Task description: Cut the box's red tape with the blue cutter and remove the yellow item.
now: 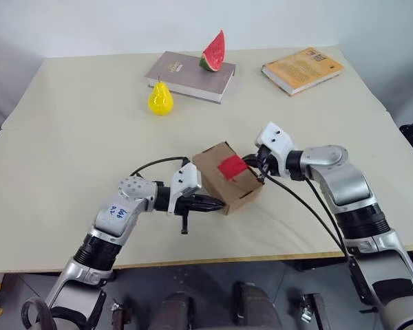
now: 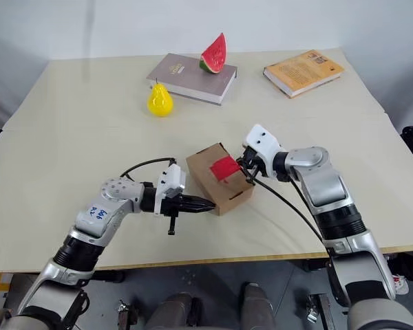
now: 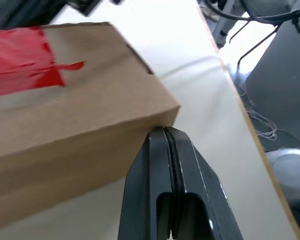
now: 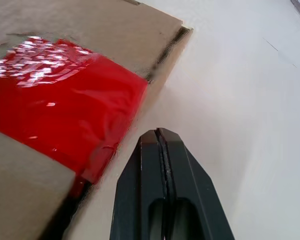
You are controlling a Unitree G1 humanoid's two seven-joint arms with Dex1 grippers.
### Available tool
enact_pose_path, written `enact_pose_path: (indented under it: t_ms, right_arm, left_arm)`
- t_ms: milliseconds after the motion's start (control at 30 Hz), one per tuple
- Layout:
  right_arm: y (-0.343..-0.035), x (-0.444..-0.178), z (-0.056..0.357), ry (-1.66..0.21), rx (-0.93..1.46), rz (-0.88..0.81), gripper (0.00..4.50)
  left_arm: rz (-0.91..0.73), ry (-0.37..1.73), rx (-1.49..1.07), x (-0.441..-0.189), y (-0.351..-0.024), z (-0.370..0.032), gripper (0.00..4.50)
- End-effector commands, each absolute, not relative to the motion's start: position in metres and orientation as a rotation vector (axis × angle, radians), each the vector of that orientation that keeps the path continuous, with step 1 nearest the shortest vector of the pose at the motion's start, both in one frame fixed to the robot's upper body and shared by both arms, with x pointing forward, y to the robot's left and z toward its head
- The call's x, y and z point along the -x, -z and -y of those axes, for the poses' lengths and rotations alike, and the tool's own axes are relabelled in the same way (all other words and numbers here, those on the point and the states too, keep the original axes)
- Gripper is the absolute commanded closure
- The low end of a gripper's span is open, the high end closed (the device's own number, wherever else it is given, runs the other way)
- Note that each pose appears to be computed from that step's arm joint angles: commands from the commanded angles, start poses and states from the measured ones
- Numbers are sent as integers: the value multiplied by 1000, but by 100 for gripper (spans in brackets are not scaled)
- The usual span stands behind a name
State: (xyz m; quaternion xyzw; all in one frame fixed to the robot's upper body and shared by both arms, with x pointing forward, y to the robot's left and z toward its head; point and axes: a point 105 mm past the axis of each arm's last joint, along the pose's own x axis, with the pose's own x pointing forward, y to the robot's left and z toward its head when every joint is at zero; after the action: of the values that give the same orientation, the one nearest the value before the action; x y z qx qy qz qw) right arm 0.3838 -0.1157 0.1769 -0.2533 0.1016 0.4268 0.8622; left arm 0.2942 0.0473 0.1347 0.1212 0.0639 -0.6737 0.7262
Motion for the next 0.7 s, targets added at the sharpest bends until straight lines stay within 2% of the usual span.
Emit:
enact_pose_path:
  t_ms: [33, 467, 700]
  right_arm:
    - [-192, -380, 110, -939, 556, -165, 450]
    - [-182, -354, 132, -1026, 605, -269, 450]
    - [-183, -357, 144, -969, 627, -260, 450]
  left_arm:
    - [-92, 1488, -268, -295, -143, -38, 449]
    - [-59, 1519, -244, -299, -144, -9, 449]
    - [-56, 1518, -267, -302, -144, -8, 449]
